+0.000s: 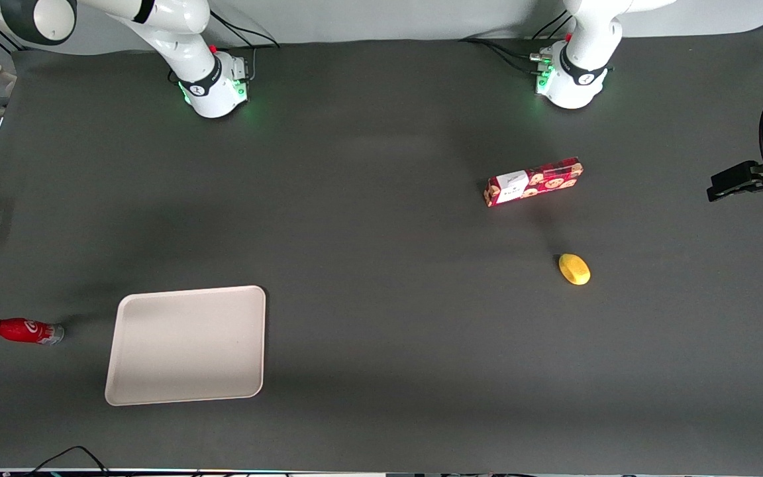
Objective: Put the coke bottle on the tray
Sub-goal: 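Move the open right gripper over the red Coca-Cola bottle lying down, then lower the right gripper and close it around the bottle's neck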
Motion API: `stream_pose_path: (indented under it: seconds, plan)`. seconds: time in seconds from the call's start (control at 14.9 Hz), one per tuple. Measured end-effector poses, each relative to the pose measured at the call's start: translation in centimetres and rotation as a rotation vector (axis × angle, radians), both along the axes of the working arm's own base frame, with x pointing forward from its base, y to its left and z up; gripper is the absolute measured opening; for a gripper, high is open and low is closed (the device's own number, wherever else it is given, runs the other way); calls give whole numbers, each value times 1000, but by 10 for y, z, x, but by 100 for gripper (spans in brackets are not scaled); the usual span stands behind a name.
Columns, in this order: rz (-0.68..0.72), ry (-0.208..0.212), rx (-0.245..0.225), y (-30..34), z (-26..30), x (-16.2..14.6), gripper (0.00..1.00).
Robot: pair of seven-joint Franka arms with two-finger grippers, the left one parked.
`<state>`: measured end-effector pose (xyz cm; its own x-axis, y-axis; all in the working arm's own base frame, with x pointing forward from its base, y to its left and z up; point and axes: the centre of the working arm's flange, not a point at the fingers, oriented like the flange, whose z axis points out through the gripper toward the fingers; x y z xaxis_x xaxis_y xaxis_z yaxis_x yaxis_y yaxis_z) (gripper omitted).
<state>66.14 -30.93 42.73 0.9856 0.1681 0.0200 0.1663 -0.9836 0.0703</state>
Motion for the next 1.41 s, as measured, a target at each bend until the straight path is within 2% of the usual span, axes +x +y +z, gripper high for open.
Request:
stream_pose_path:
  seconds: [0.2,0.54,0.94,1.41]
  plan:
    - [9,-25,-3,-3,-29,12,100]
    - [1,-39,17,-17,-72,18,100]
    - [0,-49,36,-21,-94,24,100]
    - [-4,-52,38,-25,-112,25,100]
